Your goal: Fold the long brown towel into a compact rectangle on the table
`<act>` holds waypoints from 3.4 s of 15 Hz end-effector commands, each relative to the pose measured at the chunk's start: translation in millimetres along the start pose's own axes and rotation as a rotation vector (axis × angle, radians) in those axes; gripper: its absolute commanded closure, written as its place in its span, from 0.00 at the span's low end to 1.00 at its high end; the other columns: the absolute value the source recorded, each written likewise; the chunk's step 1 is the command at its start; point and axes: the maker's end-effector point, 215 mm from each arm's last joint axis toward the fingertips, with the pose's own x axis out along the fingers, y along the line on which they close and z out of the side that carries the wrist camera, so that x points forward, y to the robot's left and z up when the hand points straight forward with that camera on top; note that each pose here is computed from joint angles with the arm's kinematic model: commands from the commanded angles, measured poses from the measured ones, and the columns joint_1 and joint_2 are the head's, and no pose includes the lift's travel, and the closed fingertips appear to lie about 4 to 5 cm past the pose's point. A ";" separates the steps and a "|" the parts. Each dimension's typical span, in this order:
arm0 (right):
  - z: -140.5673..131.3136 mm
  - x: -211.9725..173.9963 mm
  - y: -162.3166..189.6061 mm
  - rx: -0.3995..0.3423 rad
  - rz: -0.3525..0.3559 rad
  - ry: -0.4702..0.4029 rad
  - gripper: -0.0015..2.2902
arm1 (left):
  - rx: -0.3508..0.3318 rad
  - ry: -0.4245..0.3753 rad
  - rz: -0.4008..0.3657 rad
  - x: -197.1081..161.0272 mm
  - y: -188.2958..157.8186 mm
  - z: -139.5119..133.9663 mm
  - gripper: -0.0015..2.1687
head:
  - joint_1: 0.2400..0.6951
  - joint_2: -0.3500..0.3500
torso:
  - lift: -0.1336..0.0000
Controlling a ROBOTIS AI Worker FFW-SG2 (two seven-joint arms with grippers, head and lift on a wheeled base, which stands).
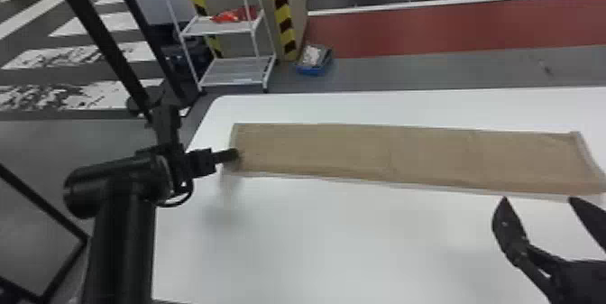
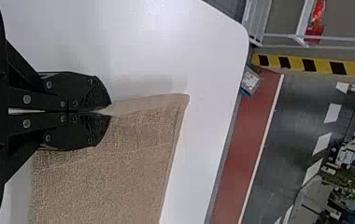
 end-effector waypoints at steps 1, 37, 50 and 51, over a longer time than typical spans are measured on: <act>0.4 1.2 0.4 0.007 -0.004 -0.002 0.05 | 0.008 -0.017 -0.042 -13.1 0.7 1.8 0.99 | 1.00 0.84 | 0.08; -12.5 5.5 6.4 0.029 0.007 0.016 0.05 | 0.522 -0.041 -0.213 -26.9 -390.9 15.3 0.05 | 1.00 0.33 | 0.08; -14.3 74.0 40.4 0.038 0.113 0.178 0.05 | 0.274 -0.198 -0.190 -47.6 -292.7 22.0 0.02 | 1.00 0.37 | 0.08; -17.3 82.5 47.2 0.039 0.129 0.209 0.05 | 0.240 -0.219 -0.172 -52.4 -268.0 24.5 0.02 | 1.00 0.41 | 0.08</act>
